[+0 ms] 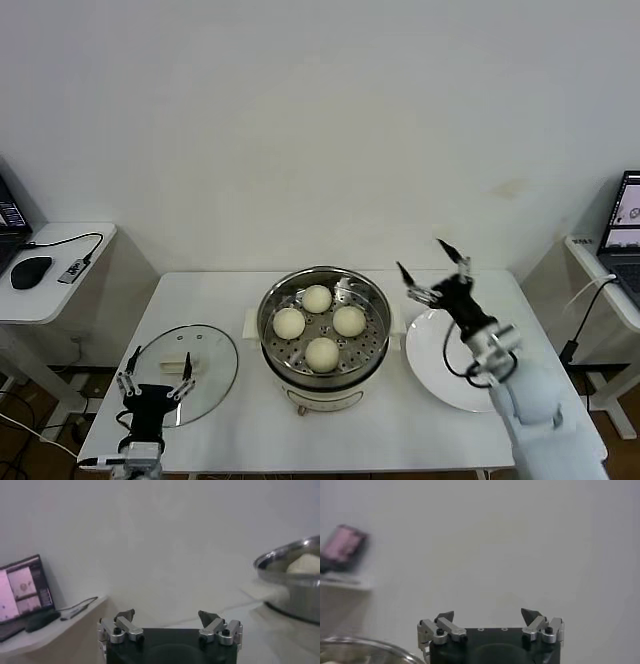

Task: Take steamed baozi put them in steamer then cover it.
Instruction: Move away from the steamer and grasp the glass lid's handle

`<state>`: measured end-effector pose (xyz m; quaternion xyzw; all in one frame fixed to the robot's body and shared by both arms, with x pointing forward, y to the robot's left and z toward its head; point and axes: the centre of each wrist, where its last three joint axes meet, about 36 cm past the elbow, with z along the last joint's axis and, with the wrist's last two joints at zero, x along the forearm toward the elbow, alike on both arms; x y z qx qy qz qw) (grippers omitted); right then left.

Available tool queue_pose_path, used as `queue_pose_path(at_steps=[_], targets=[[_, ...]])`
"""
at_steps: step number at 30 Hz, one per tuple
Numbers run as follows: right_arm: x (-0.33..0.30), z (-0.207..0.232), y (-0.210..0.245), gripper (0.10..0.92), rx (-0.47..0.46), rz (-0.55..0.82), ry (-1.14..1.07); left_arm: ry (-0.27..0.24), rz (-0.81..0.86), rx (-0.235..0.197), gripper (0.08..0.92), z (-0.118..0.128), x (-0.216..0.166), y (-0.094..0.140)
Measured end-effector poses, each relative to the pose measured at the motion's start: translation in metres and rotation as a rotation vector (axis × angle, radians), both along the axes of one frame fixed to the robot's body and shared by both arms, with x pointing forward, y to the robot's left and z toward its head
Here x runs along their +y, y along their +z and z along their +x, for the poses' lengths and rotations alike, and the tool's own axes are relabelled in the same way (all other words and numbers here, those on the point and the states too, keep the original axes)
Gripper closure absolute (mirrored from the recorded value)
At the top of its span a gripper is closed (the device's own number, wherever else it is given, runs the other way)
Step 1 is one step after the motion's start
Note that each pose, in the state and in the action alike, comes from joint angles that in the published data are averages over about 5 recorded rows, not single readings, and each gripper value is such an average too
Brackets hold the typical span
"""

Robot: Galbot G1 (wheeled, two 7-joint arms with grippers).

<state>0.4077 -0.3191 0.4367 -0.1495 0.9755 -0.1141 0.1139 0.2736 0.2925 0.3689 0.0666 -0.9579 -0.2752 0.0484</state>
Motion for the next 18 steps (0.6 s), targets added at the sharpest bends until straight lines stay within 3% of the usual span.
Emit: queue_pose_path(at_steps=[7, 13, 18], targets=[[-0.039, -0.054, -0.026, 0.2, 0.06, 0.033, -0.224, -0.039, 0.383, 0.05, 0.177, -0.024, 0.036, -0.019], [-0.064, -0.085, -0.041, 0.2, 0.086, 0.047, -0.388, -0.117, 0.668, 0.101, 0.177, -0.038, 0.063, -0.032], [-0.077, -0.105, -0.053, 0.2, 0.114, 0.048, -0.479, -0.176, 0.834, 0.129, 0.177, -0.035, 0.076, -0.046]])
